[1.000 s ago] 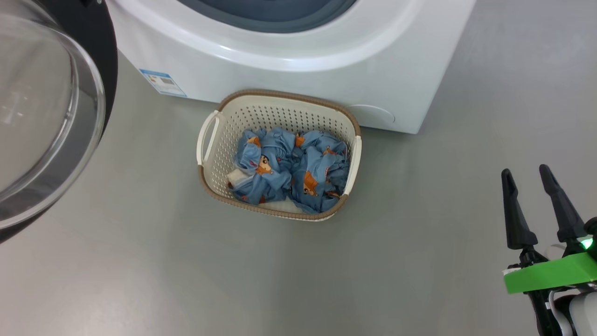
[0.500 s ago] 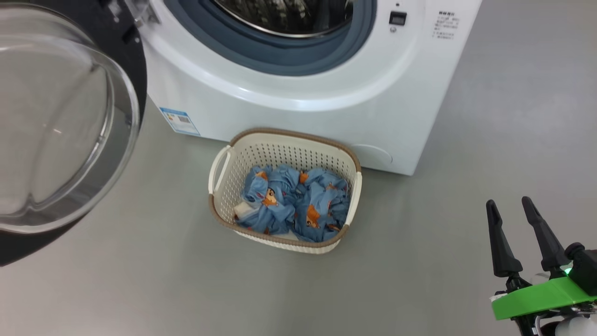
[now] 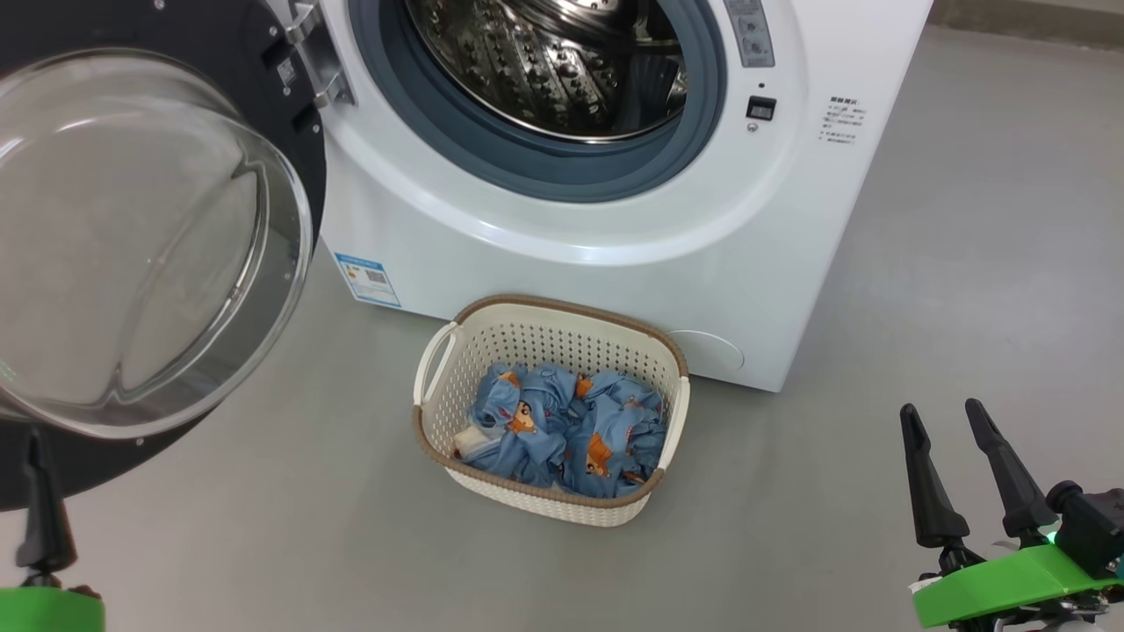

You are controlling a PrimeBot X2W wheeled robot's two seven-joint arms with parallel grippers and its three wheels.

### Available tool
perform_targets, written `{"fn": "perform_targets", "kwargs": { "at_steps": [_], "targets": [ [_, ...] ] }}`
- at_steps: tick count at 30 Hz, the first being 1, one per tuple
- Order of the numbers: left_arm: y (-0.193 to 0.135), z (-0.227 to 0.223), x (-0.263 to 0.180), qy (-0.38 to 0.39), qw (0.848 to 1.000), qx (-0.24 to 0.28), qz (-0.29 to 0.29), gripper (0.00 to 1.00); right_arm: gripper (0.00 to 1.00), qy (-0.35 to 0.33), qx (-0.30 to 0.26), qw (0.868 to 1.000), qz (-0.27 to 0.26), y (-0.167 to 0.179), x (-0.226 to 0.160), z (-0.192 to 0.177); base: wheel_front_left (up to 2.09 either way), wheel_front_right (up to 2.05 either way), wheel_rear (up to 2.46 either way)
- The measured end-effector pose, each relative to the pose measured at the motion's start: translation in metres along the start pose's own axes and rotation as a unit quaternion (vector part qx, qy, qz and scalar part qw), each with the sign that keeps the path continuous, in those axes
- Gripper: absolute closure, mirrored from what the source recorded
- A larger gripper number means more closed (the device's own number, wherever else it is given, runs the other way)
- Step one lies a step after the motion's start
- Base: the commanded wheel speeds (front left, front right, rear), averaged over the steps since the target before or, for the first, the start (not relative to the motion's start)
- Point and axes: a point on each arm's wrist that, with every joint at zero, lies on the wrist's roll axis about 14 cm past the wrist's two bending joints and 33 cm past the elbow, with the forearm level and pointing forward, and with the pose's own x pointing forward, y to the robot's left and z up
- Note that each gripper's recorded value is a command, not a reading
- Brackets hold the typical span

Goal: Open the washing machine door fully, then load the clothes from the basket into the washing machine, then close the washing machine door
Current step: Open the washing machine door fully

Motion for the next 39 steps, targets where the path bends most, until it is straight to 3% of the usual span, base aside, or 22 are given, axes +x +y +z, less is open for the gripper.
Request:
{"fn": "perform_targets", "kwargs": {
  "at_steps": [8,17,39],
  "targets": [
    [-0.033,-0.012,-0.009,0.013,0.998,-0.002,-0.053,0.0,0.0,-0.008,-0.003,1.0,-0.018,-0.009,-0.011,0.007,0.0,0.0,0.0],
    [-0.088,-0.024,-0.012,0.026,0.991,-0.04,-0.123,0.0,0.0,-0.021,-0.005,0.998,-0.065,-0.035,-0.032,0.016,0.0,0.0,0.0],
    [-0.218,-0.039,-0.012,0.049,0.954,-0.054,-0.291,0.0,0.0,-0.056,-0.012,0.982,-0.181,-0.088,-0.099,0.04,0.0,0.0,0.0]
  ]
}}
